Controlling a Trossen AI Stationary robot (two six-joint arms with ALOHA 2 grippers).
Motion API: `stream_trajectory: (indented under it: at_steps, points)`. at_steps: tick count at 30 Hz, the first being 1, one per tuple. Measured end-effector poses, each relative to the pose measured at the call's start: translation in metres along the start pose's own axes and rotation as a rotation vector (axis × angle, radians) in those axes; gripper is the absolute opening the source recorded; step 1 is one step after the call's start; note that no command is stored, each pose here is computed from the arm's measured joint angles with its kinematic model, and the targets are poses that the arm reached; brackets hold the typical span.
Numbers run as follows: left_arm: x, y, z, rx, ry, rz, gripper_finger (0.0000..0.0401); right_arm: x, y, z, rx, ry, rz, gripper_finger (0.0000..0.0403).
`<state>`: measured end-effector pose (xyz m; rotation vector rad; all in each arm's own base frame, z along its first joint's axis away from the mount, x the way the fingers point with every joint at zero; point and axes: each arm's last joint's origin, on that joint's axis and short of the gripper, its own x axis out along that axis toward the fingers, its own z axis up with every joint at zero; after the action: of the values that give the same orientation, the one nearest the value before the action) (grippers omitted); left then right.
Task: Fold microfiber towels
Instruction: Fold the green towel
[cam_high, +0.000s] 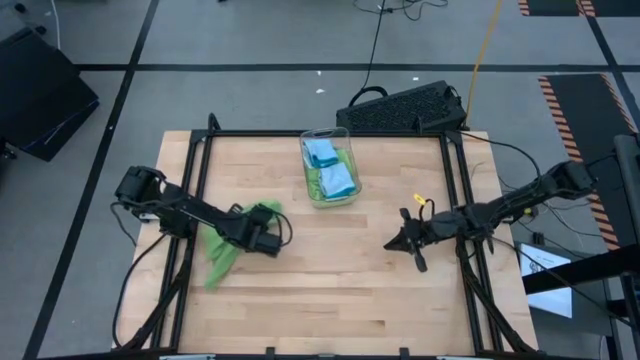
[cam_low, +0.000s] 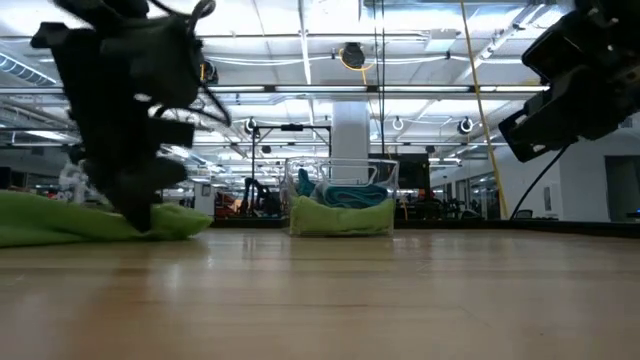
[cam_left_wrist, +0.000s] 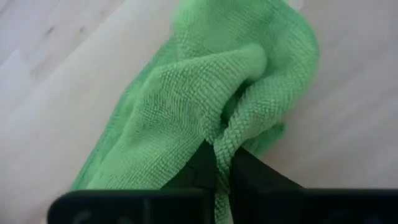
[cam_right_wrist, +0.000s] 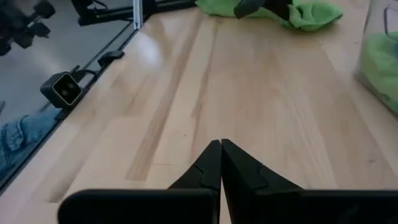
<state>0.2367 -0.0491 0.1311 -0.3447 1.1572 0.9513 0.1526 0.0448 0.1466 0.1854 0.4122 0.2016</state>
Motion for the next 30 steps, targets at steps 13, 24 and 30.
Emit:
stream_trajectory:
  at_steps: [13, 24, 30]
  points:
    - [-0.104, -0.070, 0.015, 0.091, -0.296, -0.428, 0.0025, -0.002, 0.010, 0.010, 0.025, -0.150, 0.027, 0.0004]
    - [-0.173, -0.112, -0.025, 0.187, -0.836, -0.670, 0.0015, 0.002, 0.039, -0.005, -0.054, -0.091, 0.113, 0.0005]
    - [-0.172, -0.118, -0.034, 0.190, -0.839, -0.695, 0.0026, 0.007, 0.047, -0.004, -0.120, -0.159, 0.126, 0.0005]
